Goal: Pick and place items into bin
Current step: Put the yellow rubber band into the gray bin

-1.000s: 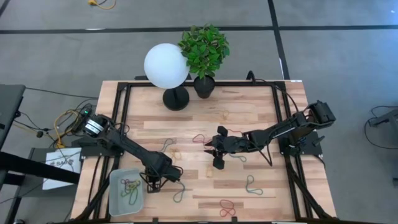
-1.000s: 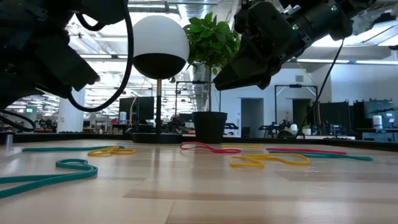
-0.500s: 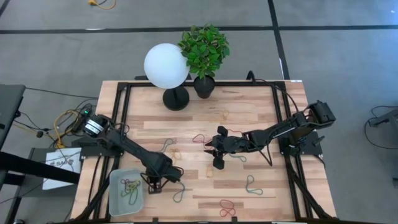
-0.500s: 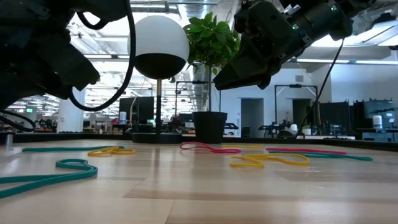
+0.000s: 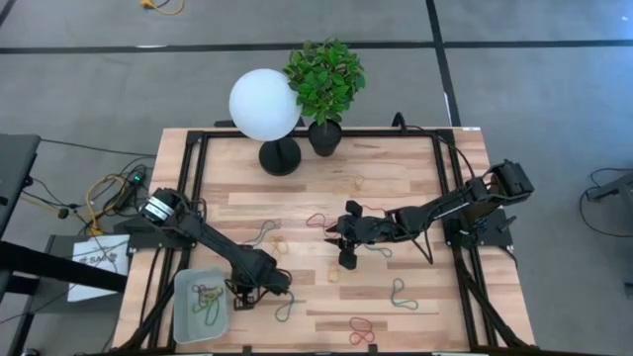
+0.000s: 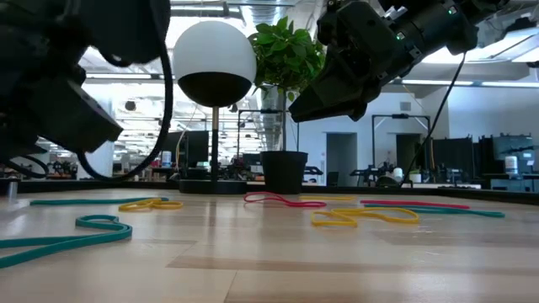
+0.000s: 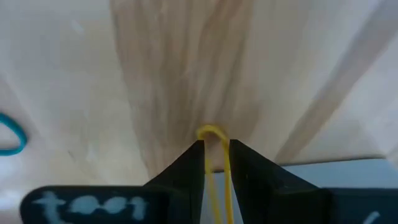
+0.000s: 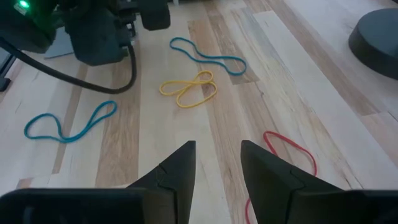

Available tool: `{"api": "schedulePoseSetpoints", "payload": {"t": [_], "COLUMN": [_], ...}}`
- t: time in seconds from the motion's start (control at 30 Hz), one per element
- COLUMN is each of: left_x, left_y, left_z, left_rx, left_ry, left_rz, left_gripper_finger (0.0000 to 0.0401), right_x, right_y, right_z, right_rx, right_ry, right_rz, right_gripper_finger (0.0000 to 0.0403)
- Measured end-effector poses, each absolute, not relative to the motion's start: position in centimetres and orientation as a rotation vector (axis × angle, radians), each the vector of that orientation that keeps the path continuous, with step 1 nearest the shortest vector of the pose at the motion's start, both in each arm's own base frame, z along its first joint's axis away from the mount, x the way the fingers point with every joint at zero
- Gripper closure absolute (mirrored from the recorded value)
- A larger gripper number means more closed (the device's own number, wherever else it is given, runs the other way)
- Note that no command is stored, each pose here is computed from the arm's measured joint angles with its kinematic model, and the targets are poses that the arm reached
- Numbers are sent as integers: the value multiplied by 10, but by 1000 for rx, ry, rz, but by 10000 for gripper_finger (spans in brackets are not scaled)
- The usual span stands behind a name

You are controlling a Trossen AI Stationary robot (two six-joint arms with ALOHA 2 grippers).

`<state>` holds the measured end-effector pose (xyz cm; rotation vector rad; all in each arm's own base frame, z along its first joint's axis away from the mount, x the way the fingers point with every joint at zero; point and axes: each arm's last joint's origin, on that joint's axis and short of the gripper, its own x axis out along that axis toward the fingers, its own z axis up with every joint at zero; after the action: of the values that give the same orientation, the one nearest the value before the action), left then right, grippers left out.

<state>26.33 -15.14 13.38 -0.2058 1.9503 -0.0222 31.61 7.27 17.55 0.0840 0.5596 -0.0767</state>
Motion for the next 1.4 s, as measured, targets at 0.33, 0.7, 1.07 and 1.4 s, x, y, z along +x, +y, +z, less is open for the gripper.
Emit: {"api": "schedulePoseSetpoints", "payload": {"t": [0.33,0.7,1.07,1.4], "left_x": [259,253,261,258], "left_y": [-148,-149,-180,-192], "left_z": [136,143,219,230], "left_rx": [-163,-235,60,-4], "left_ry": [1979,2096,1980,1957], "left_rz": [20,-20,139,189], "left_gripper_finger": [341,399,401,401], "right_x": [316,316,316,316], "right_y": [73,73,73,73], "right_z": [175,176,176,176], "right_rx": [84,84,84,84], "right_ry": [560,559,559,559], "right_rz": [-77,-77,-77,-76], "right_gripper_finger": [281,281,281,281]}}
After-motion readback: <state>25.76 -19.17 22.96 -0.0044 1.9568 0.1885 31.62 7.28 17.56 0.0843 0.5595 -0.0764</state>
